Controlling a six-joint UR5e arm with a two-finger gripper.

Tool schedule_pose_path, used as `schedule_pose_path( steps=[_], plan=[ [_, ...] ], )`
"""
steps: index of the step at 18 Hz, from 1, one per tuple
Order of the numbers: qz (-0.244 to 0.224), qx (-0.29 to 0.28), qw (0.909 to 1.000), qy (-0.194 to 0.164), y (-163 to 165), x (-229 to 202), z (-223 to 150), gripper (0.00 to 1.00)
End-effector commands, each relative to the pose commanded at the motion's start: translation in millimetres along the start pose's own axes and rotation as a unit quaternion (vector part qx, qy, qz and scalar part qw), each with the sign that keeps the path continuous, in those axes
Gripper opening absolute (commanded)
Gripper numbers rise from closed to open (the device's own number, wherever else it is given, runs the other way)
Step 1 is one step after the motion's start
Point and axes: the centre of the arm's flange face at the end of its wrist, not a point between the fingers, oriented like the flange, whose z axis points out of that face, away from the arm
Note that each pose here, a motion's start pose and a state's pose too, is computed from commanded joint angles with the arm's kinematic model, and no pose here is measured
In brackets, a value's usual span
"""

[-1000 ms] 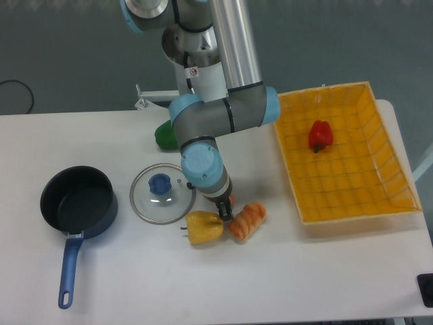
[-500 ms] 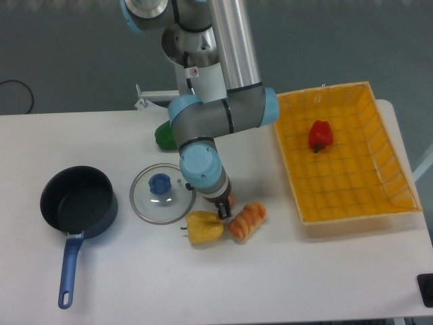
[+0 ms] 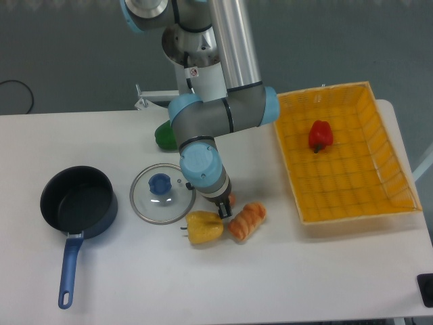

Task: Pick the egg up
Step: 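Close the gripper around the brown egg on the table, then lift the held egg and carry it toward the orange basket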

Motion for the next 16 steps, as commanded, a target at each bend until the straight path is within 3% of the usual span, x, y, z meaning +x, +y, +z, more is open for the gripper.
schedule_pose_path(
  steps=[8,16],
  plan=[
    [-0.008,0.003,1.0,-0.005,3,0,-5,0.41],
    [-0.037,0.022,0.9982,-0.043,32,3,-50,0.4]
  ],
)
